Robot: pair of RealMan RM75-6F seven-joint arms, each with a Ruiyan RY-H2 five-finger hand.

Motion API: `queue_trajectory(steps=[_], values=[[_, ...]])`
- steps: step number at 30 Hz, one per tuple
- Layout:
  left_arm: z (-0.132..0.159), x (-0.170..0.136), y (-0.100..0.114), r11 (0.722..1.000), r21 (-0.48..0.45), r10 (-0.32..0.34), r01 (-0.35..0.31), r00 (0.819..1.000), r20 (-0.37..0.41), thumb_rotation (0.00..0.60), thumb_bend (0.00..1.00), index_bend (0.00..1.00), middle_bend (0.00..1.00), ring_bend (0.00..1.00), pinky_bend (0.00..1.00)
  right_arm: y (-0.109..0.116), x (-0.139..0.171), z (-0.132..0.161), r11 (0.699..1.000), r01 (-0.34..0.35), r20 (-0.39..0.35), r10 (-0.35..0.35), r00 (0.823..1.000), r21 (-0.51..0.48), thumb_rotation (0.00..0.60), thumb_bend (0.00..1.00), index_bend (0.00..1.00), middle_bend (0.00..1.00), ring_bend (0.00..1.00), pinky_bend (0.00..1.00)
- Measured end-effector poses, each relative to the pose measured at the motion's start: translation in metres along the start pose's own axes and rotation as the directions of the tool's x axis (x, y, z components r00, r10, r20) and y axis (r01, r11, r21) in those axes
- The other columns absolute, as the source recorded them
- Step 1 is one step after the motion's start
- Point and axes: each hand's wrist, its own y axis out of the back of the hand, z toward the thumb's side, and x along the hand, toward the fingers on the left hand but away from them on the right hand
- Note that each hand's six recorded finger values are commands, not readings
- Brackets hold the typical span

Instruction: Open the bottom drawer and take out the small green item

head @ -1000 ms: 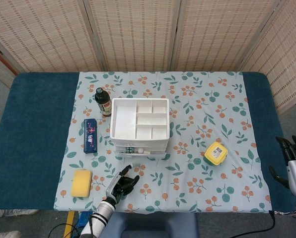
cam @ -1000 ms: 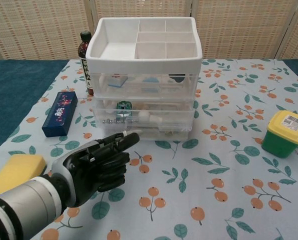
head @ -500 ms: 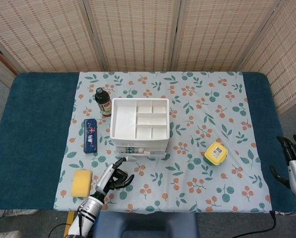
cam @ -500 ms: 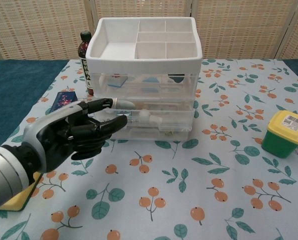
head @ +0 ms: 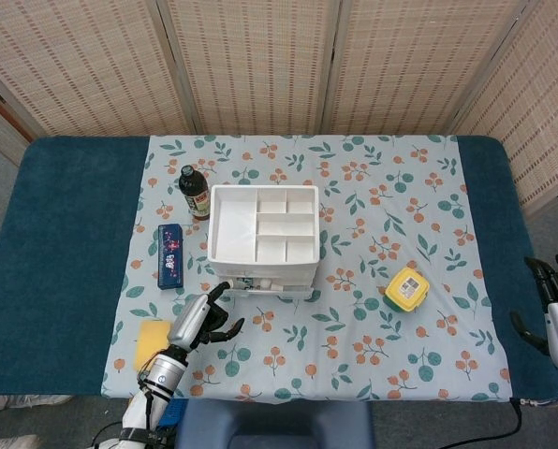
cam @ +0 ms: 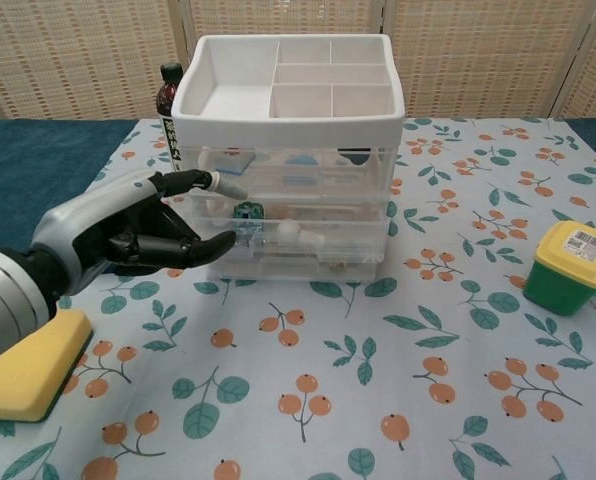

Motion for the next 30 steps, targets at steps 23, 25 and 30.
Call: queue_trajectory(steps=[23,25,30], values=[[-0.004,0.011,-0.009,0.957,0.287,0.033,-0.037,0.999,0.018,0.6,0.34,0.24,1.0,1.0,1.0,-0.001,0.002,-0.003,1.0,0.002,0.006,-0.002,1.0,-0.004,0.6,0.32,0.02,0.15,0.04,0.04],[-0.002,0.011,-0.009,0.946,0.32,0.04,-0.049,0.999,0.033,0.6,0.34,0.25,1.0,1.0,1.0,-0.002,0.003,-0.004,1.0,0.0,0.009,0.0,1.0,-0.007,0.6,0.32,0.02,0.15,0.04,0.04],[0.004,0.014,-0.01,0.913,0.401,0.047,-0.071,0.996,0.069,0.6,0.34,0.26,1.0,1.0,1.0,-0.002,0.005,-0.005,1.0,-0.001,0.016,0.001,1.0,-0.008,0.6,0.33,0.02,0.15,0.04,0.04]])
